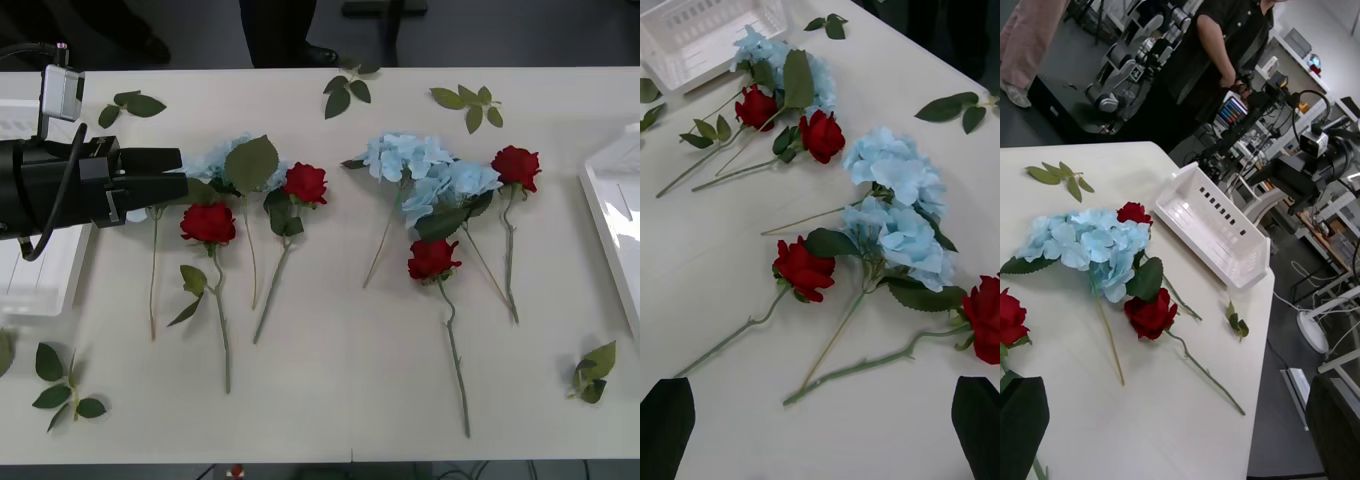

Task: Place the red flowers into the right box and the blue flowers into the left box. If a person shows an open palm, hand one flower to the person first, then continue sorting.

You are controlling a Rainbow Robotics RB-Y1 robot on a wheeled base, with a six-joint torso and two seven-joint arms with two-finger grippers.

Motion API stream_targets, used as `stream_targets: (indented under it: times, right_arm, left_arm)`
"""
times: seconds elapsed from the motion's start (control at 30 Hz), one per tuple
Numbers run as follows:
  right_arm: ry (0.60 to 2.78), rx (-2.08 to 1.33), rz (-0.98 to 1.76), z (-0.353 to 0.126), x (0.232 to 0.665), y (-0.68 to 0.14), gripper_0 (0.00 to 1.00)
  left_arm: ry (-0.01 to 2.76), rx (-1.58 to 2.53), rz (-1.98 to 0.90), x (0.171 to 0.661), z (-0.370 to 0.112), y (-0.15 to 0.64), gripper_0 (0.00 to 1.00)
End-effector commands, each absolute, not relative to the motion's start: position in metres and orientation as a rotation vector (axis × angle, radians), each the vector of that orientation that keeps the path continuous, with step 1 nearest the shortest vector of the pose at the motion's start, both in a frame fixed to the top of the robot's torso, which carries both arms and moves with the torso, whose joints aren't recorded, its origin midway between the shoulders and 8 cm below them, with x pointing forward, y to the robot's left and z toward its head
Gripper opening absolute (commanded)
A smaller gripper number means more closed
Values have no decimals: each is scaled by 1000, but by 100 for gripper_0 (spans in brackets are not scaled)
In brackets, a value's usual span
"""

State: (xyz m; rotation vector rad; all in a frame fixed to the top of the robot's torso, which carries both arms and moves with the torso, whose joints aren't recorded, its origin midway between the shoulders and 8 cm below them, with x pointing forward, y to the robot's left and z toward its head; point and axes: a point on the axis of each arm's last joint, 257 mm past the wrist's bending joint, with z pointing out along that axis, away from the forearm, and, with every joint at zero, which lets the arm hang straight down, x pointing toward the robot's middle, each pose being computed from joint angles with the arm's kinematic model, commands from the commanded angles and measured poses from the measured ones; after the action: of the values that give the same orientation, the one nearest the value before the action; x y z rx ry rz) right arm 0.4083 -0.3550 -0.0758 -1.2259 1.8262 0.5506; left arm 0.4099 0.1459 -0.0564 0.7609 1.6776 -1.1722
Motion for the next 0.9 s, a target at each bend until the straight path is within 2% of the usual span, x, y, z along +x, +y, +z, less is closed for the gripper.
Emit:
stream_targets:
  times: [0.03, 0.07, 0.1, 0.13, 0.4, 0.6, 0.73, 0.9]
  right_arm:
    - [1876, -1229, 570, -98, 402, -356, 100]
    - [1879, -1249, 558, -99, 404, -352, 100]
    - [1883, -1256, 554, -100, 404, -352, 100]
    - [1894, -1268, 549, -103, 404, -351, 100]
    - [1937, -1375, 310, -123, 432, -340, 100]
    - [2241, -1047, 276, -139, 447, -335, 100]
    - [2409, -746, 258, -152, 457, -331, 100]
    - [2533, -444, 220, -163, 471, -334, 100]
  left_arm:
    - [1633, 810, -1139, 411, -42, 142, 100]
    - [1633, 810, -1139, 411, -42, 142, 100]
    - [1695, 731, -1195, 408, -76, 147, 100]
    - [1702, 714, -1203, 408, -80, 148, 100]
    - [1666, 770, -1179, 409, -56, 150, 100]
    - [1803, 678, -1033, 444, -46, 173, 100]
    - [2028, 462, -827, 475, -73, 210, 100]
    - [2209, 216, -560, 486, -123, 257, 100]
